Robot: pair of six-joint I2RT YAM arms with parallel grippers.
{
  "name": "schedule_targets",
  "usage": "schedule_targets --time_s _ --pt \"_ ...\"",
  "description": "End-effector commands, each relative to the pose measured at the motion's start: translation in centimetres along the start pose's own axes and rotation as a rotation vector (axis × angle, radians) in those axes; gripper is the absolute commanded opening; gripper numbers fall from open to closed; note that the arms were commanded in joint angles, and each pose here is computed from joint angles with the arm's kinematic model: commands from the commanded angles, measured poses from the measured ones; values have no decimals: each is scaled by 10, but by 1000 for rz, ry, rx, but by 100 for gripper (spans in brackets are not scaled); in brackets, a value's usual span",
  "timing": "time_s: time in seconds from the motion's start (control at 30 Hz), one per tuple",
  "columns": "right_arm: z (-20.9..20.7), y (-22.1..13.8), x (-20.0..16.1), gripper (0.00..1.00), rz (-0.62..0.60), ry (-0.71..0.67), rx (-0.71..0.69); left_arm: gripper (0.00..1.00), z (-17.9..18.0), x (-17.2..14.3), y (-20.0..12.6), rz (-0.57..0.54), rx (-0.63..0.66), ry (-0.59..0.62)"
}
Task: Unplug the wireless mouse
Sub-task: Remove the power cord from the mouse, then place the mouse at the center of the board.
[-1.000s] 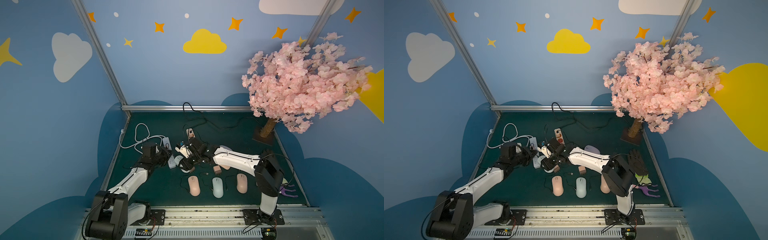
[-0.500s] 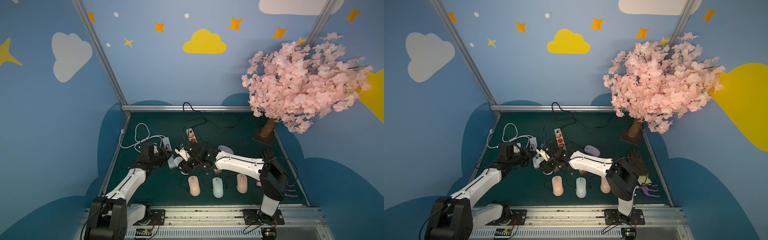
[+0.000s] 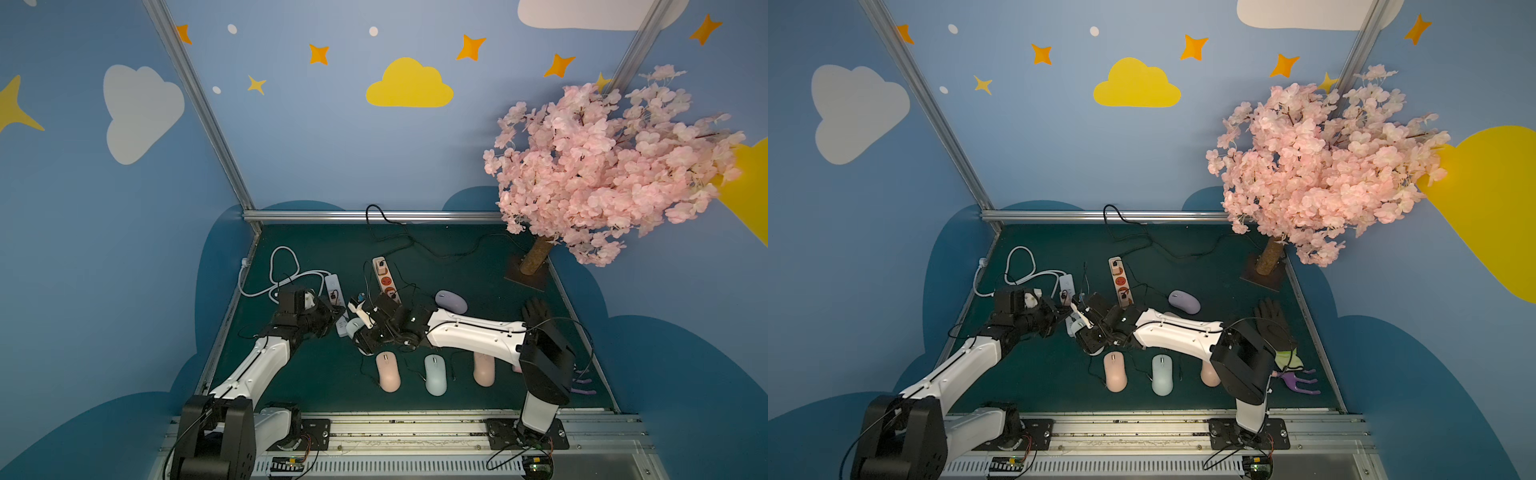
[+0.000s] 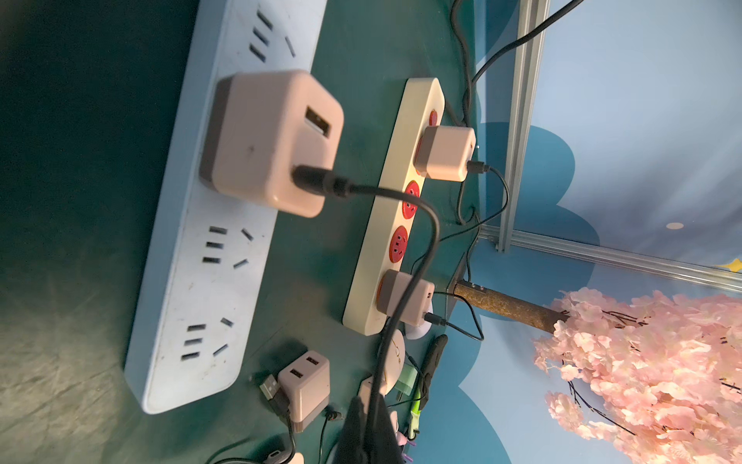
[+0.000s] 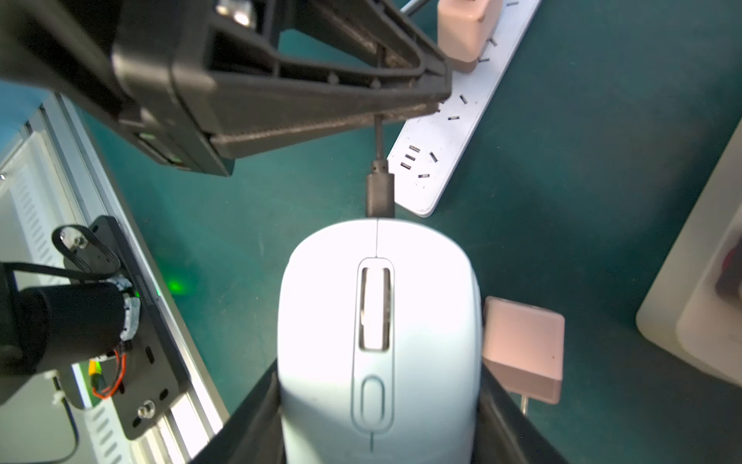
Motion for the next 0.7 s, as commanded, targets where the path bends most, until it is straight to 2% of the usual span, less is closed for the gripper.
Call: schedule_targets --time_s 0.0,0.2,0.3,0.5,0.67 --pt "7 -17 -30 0 166 90 -27 4 -25 19 -15 -144 -90 58" --pt "27 -18 -34 0 191 42 -61 4 -27 21 -19 -140 -103 61" --pt "34 -24 -31 0 158 43 -69 4 -28 20 -20 -130 -101 72" --pt "51 -16 -17 0 80 173 -75 4 -28 15 -22 -68 -42 123" --pt "63 8 -8 0 124 217 -93 4 -21 8 -28 -22 42 154"
Point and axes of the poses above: each gripper's point midway between its finger pads, its own y axis out along the fingers, its own z axis along the line the jaws close on, x = y × z, the point moved 9 cm from there along -y, back along the fingers, and after that the axes turned 12 degrees about -y, right-handed, at the moved point
